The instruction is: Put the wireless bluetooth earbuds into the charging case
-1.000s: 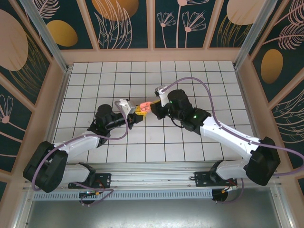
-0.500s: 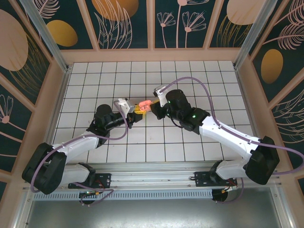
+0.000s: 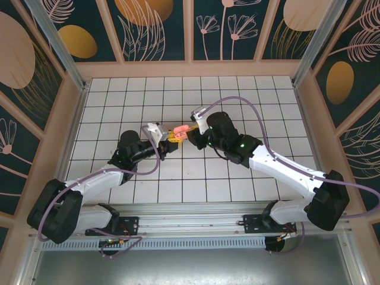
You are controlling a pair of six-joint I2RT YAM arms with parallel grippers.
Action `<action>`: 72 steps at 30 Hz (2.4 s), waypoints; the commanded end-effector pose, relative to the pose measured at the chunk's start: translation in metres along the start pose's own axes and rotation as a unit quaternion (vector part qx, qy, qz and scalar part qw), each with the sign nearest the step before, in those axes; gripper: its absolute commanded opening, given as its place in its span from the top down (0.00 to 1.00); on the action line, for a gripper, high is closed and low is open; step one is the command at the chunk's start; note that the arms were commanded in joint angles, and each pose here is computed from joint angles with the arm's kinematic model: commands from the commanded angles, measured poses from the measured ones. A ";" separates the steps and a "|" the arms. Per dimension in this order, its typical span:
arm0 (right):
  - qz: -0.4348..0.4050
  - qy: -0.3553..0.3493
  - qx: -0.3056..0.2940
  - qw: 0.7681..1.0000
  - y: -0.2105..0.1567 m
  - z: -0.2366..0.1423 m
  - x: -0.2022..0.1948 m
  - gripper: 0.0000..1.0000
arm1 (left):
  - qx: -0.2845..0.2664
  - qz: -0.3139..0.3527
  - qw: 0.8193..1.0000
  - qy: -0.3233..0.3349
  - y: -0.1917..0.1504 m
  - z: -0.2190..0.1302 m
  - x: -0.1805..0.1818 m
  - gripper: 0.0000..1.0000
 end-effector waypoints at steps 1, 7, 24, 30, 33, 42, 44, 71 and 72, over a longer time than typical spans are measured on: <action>-0.009 0.027 -0.016 0.999 0.012 -0.011 0.014 0.72 | -0.046 0.028 0.999 0.003 0.035 0.000 0.001 0.86; -0.009 0.043 -0.038 0.998 0.022 -0.020 0.019 0.65 | -0.045 0.028 0.999 0.004 0.034 0.000 0.001 0.86; 0.008 0.073 -0.062 0.995 0.038 -0.031 0.025 0.55 | -0.047 0.030 0.998 0.005 0.035 -0.001 0.000 0.86; 0.022 0.083 -0.075 0.993 0.049 -0.038 0.024 0.50 | -0.048 0.033 0.998 0.005 0.035 -0.002 0.000 0.86; 0.031 0.094 -0.084 0.992 0.055 -0.043 0.024 0.48 | -0.047 0.032 0.998 0.006 0.034 -0.003 0.000 0.86; 0.064 0.143 -0.113 0.981 0.072 -0.062 0.024 0.45 | -0.049 0.033 0.998 0.005 0.035 -0.002 -0.001 0.86; 0.081 0.154 -0.117 0.978 0.074 -0.066 0.020 0.46 | -0.048 0.032 0.998 0.005 0.035 -0.002 -0.001 0.86; 0.226 0.222 0.011 0.949 0.025 -0.019 -0.007 0.74 | -0.052 0.035 0.998 0.004 0.038 -0.001 0.000 0.86; 0.227 0.224 0.013 0.948 0.023 -0.018 -0.006 0.74 | -0.052 0.035 0.998 0.005 0.038 -0.001 0.000 0.86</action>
Point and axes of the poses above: each hand's point on the last joint's axis, 136 mm out from that joint toward the fingers, its own z axis out along the fingers, its own x axis along the line the jaws close on, y = z × x, the point moved 2 cm from there along -z, back along the fingers, and after that the axes turned 3 degrees about z, right-handed, at the moved point
